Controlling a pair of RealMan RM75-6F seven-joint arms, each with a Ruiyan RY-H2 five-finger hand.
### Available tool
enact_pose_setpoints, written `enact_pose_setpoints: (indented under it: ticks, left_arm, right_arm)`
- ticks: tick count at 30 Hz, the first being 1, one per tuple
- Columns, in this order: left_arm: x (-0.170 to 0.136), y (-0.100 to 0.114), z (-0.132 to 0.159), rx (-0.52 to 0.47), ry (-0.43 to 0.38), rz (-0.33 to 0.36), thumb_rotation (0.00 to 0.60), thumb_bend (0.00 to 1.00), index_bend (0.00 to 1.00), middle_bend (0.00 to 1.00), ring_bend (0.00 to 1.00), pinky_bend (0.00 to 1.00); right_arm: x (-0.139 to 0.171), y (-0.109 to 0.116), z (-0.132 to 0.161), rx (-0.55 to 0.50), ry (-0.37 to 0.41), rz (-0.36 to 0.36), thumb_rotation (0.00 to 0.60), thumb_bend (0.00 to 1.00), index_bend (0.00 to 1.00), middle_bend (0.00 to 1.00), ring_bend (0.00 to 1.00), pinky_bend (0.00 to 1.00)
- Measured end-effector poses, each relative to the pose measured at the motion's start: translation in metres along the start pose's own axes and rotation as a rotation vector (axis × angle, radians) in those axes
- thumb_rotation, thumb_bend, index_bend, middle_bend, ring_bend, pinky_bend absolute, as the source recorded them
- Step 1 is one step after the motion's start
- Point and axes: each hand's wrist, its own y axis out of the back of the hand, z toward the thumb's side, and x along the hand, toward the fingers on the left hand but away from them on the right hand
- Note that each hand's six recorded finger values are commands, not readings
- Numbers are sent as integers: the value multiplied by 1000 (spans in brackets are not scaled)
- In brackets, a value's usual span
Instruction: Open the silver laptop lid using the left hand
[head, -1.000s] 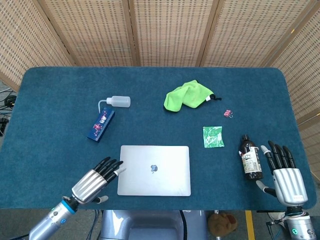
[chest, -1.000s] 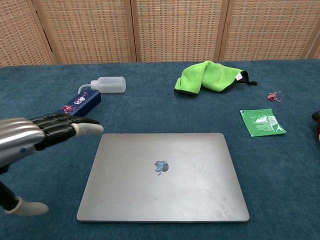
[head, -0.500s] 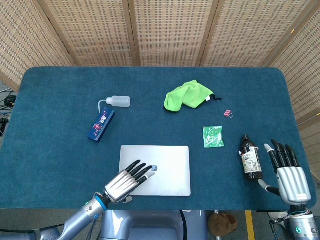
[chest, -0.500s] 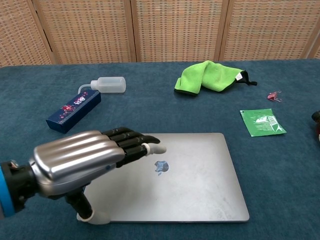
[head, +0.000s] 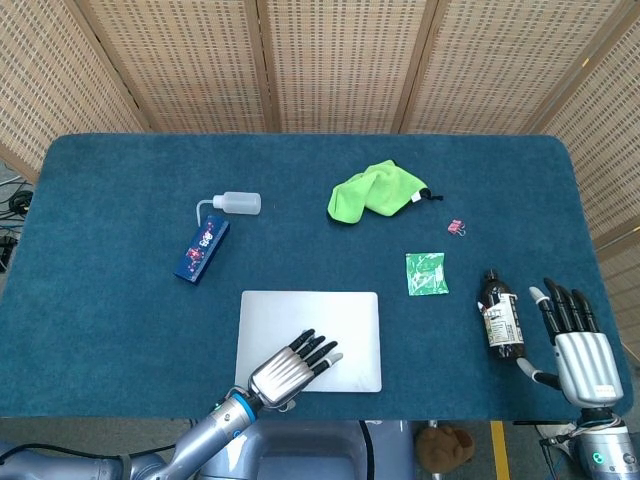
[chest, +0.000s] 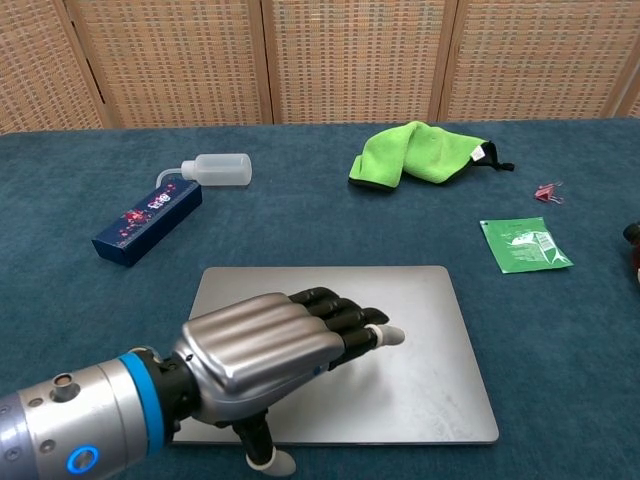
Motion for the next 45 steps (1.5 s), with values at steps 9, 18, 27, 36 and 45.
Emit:
enact_pose_setpoints:
  ticks: [9,18,27,36,45]
  left_arm:
    - [19,-4,6,45,0,-24,600,77,0,0,0,0]
    - [26,-6,5,44,18,-25,600,192,0,0,0,0]
    - [29,-3,2,47,35,-20,600,380,0,0,0,0]
    - [29,1,-2,57,55,-9,600,392,0,0,0,0]
    - [30,23,-10,40,91,56,600,405,0,0,0,0]
  right_arm:
    - [-2,0,-2,-8,-6,4,600,28,0,0,0,0]
    - [-2,0,-2,-8,-6,6,600,28,0,0,0,0]
    - [-2,0,-2,-9,-7,7,600,28,0,0,0,0]
    - [-2,-1,-1,-9,-5,8,600,28,0,0,0,0]
    - [-2,-4,-1,-9,2,22,600,57,0,0,0,0]
